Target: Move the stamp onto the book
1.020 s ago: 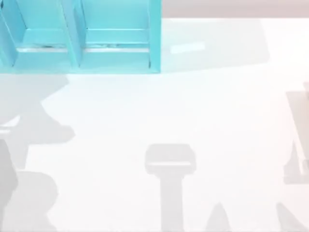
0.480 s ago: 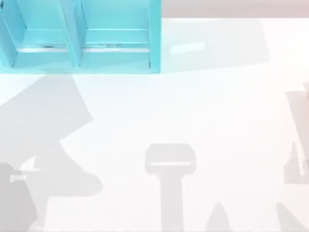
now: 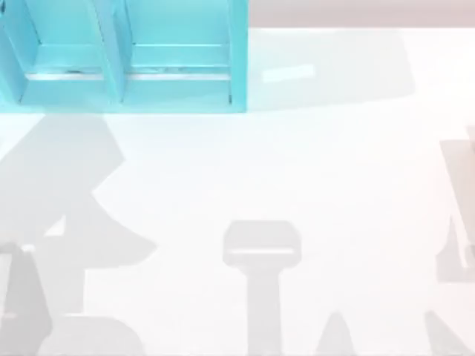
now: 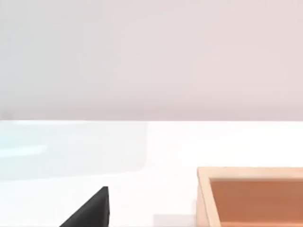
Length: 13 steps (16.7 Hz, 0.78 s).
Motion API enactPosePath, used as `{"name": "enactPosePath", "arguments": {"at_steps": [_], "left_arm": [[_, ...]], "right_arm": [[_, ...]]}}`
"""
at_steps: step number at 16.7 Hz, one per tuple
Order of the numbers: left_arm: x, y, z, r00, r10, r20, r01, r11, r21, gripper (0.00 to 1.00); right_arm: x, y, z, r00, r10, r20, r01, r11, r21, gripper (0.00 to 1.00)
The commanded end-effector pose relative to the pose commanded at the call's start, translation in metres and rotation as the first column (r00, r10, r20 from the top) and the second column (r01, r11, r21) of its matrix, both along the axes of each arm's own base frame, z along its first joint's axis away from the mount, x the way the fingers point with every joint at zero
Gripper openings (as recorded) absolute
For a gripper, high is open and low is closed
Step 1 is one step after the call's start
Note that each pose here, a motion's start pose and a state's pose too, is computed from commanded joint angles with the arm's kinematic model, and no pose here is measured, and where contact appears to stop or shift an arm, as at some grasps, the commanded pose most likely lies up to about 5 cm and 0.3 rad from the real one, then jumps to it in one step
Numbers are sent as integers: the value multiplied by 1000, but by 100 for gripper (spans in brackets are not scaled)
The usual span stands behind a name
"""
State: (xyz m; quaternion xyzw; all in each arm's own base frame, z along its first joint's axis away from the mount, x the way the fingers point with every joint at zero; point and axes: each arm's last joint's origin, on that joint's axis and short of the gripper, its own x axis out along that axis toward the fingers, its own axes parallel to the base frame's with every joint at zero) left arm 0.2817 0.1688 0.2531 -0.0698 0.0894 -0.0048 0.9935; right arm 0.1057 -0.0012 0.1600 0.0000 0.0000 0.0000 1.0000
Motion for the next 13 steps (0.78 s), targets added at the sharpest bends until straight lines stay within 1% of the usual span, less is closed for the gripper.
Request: {"name": "enactPosePath", "arguments": {"at_steps": [2,3,4,5,6,8,11,13], "left_arm": [[16,-26,-35,989,36,-141,-56,989,-140,0],[23,-43,-55,972,55,-229,-103,974,-202,0],[27,-63,-73,945,78,-317,-162,955,-250,0],[31,-84,-88,913,108,-393,-230,932,-279,0],[34,-107,-100,880,141,-454,-297,909,-293,0],[39,-156,-114,830,203,-520,-398,869,-296,0],[43,-224,-121,807,270,-526,-475,825,-305,0],[41,-259,-130,788,309,-533,-523,793,-313,0]], "right_arm": [[0,0,0,1000,0,0,0,1000,0,100],[0,0,0,1000,0,0,0,1000,0,100],[0,0,0,1000,0,0,0,1000,0,100],[0,0,0,1000,0,0,0,1000,0,100],[0,0,0,1000,0,0,0,1000,0,100],[0,0,0,1000,0,0,0,1000,0,100],[0,0,0,1000,0,0,0,1000,0,100],[0,0,0,1000,0,0,0,1000,0,100]]}}
